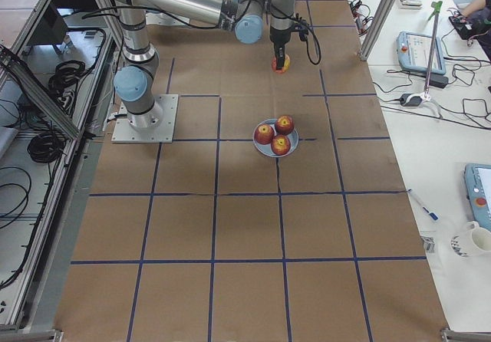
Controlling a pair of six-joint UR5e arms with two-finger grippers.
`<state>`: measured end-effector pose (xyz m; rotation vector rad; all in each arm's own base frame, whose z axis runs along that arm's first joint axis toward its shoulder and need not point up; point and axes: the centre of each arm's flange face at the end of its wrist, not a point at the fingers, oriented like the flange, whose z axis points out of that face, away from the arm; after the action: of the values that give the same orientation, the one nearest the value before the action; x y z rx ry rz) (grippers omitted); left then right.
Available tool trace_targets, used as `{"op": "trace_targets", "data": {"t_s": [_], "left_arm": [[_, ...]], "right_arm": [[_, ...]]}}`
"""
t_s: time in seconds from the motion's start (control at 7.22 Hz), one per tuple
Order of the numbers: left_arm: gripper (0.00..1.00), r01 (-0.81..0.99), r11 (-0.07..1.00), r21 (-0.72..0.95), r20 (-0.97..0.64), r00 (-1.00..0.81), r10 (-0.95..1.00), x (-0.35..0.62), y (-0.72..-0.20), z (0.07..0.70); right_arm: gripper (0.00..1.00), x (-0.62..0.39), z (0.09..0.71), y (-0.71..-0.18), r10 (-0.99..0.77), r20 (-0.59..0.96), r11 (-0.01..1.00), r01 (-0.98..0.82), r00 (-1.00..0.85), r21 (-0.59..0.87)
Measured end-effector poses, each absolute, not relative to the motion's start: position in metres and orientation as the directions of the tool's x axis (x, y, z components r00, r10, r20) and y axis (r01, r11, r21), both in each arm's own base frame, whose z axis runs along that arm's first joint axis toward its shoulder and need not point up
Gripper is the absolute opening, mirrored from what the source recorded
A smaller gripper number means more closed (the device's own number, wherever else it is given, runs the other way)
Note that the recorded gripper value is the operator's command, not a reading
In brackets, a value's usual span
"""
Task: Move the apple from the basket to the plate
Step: 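Carry the apple with the right gripper onto the white plate and release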
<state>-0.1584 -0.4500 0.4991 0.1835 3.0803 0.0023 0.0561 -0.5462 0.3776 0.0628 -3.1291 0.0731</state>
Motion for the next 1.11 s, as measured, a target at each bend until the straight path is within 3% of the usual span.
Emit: {"op": "trace_targets", "data": {"t_s": [0.55,1.11], "left_arm": [[0.99,0.119,0.993,0.004,-0.055,-0.991,0.119,-0.159,-0.449,0.500],[0.99,0.120,0.993,0.004,-0.055,-0.991,0.120,-0.159,-0.450,0.499]], "right_arm": [[0.57,-0.102,0.353,-0.540,-0.137,-0.004,0.990,-0.137,-0.991,-0.015],[0.57,-0.120,0.286,-0.551,-0.149,-0.010,0.988,-0.149,-0.989,-0.033]]}}
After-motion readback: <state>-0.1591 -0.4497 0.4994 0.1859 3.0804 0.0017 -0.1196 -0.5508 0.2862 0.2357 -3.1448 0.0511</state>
